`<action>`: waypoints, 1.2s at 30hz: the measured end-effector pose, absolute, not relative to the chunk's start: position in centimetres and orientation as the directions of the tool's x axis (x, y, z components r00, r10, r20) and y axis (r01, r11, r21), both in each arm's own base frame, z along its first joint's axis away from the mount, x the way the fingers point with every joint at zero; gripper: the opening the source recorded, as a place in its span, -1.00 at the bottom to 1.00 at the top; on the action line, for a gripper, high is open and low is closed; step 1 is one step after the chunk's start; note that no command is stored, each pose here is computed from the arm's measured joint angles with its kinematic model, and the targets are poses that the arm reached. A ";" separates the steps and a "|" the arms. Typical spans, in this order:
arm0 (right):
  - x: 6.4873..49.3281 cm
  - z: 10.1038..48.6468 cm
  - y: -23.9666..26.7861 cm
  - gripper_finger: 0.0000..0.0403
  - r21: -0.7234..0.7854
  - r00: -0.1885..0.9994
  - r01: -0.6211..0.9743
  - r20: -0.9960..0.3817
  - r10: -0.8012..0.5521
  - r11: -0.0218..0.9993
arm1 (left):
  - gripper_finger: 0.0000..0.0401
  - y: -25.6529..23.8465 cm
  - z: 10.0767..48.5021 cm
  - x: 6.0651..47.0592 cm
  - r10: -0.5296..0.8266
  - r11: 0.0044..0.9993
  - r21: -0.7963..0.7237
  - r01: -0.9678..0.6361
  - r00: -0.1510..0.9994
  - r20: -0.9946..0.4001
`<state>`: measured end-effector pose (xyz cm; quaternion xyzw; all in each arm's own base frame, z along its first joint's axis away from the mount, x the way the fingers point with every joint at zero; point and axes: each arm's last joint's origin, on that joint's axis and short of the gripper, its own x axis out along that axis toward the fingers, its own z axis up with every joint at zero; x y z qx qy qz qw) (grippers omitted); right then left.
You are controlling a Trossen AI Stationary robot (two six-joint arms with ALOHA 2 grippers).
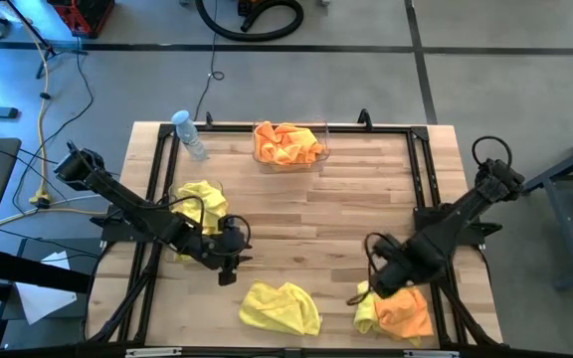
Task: Sort microfiber towel by color & place in baskets
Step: Put the orange microfiber towel into the top transparent bin
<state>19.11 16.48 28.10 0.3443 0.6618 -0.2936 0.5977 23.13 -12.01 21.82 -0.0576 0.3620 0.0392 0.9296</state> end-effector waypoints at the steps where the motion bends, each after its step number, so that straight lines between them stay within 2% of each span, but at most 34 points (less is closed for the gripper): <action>1: 18.7 28.1 17.0 -0.38 0.013 -0.062 0.835 -0.991 0.117 0.551 | -0.36 -12.0 21.8 23.1 0.030 0.990 -0.082 -0.116 0.734 -0.678; 6: 16.9 28.1 19.8 -0.38 0.057 -0.021 0.898 -0.985 0.172 0.436 | -0.36 -12.1 21.7 23.0 0.031 0.990 -0.077 -0.115 0.727 -0.686; 10: 15.7 28.2 21.6 -0.38 0.119 0.062 0.933 -0.983 0.174 0.339 | -0.36 -12.0 21.7 23.0 0.033 0.991 -0.074 -0.115 0.724 -0.689; 13: 15.1 27.8 22.6 -0.38 0.128 0.079 0.940 -0.983 0.163 0.316 | -0.36 -12.0 21.7 23.0 0.033 0.991 -0.074 -0.115 0.724 -0.689; 16: 15.0 26.9 23.6 -0.38 0.112 0.065 0.934 -0.987 0.146 0.341 | -0.36 -12.0 21.7 23.0 0.032 0.990 -0.077 -0.117 0.725 -0.688; 24: 16.1 24.3 25.1 -0.38 0.086 0.040 0.853 -0.994 0.101 0.515 | -0.36 -12.0 21.7 23.0 0.033 0.990 -0.078 -0.118 0.727 -0.686; 31: 16.8 22.8 25.5 -0.38 0.039 0.012 0.830 -0.999 0.052 0.556 | -0.36 -12.0 21.7 23.0 0.033 0.986 -0.094 -0.134 0.727 -0.686; 36: 17.1 21.7 25.7 -0.38 0.024 0.047 0.815 -0.999 -0.024 0.579 | -0.36 -12.0 21.7 23.0 0.034 0.986 -0.093 -0.135 0.727 -0.686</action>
